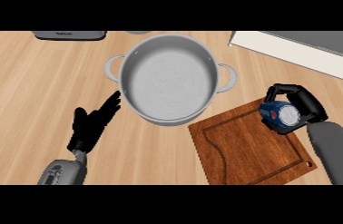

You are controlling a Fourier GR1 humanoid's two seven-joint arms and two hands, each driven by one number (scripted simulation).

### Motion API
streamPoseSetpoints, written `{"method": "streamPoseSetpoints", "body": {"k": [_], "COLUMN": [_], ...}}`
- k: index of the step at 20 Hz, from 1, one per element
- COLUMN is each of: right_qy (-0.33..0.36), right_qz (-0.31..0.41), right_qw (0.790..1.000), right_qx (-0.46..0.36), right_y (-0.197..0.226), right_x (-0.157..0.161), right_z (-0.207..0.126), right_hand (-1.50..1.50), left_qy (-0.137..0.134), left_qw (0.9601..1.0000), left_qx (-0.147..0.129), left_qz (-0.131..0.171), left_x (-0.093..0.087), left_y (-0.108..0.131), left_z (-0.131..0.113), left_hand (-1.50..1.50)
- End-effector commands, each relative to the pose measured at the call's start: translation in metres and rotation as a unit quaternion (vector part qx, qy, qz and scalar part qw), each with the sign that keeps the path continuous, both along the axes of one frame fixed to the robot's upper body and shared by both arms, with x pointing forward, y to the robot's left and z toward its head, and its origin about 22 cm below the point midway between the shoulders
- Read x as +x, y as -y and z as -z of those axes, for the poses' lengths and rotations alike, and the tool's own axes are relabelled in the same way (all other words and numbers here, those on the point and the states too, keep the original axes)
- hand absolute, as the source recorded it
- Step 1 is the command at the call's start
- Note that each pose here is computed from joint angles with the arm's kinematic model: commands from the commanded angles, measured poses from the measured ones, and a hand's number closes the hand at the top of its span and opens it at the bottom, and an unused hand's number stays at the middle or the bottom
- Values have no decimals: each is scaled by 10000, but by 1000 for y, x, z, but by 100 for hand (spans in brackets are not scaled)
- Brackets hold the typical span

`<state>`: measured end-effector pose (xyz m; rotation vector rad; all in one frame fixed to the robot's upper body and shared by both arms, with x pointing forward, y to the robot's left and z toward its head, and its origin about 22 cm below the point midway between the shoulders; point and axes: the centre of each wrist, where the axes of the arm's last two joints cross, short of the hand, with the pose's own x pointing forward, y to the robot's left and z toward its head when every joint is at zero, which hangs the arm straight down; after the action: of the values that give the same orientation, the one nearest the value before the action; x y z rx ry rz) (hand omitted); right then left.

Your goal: Pick the can from the cutting board and place it in the pot

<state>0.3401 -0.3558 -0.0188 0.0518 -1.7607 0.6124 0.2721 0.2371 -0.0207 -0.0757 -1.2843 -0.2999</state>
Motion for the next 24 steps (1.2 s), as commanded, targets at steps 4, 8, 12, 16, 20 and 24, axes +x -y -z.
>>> {"method": "streamPoseSetpoints", "body": {"k": [4,8,12,16,20,24], "right_qy": [797,1259,1360,1448,1449,1419], "right_qz": [-188,-65,-44,-69,-307,-407], "right_qw": [9953,9883,9845,9796,9734,9623], "right_qx": [-521,-859,-1104,-1390,-1751,-2285], "right_y": [-20,-36,-68,-108,-144,-196], "right_x": [35,42,49,55,70,70], "right_z": [-41,-71,-102,-137,-165,-186], "right_hand": [150,150,150,150,150,150], "left_qy": [-37,-27,54,-72,-48,-31], "left_qw": [9999,10000,10000,9998,9999,10000], "left_qx": [106,-8,61,20,40,41], "left_qz": [-72,-72,-37,-166,-109,-47], "left_x": [-21,-7,-14,-22,-5,-14], "left_y": [-7,-8,-11,9,-6,-18], "left_z": [5,-11,11,4,-5,7], "left_hand": [0,0,0,0,0,0]}}
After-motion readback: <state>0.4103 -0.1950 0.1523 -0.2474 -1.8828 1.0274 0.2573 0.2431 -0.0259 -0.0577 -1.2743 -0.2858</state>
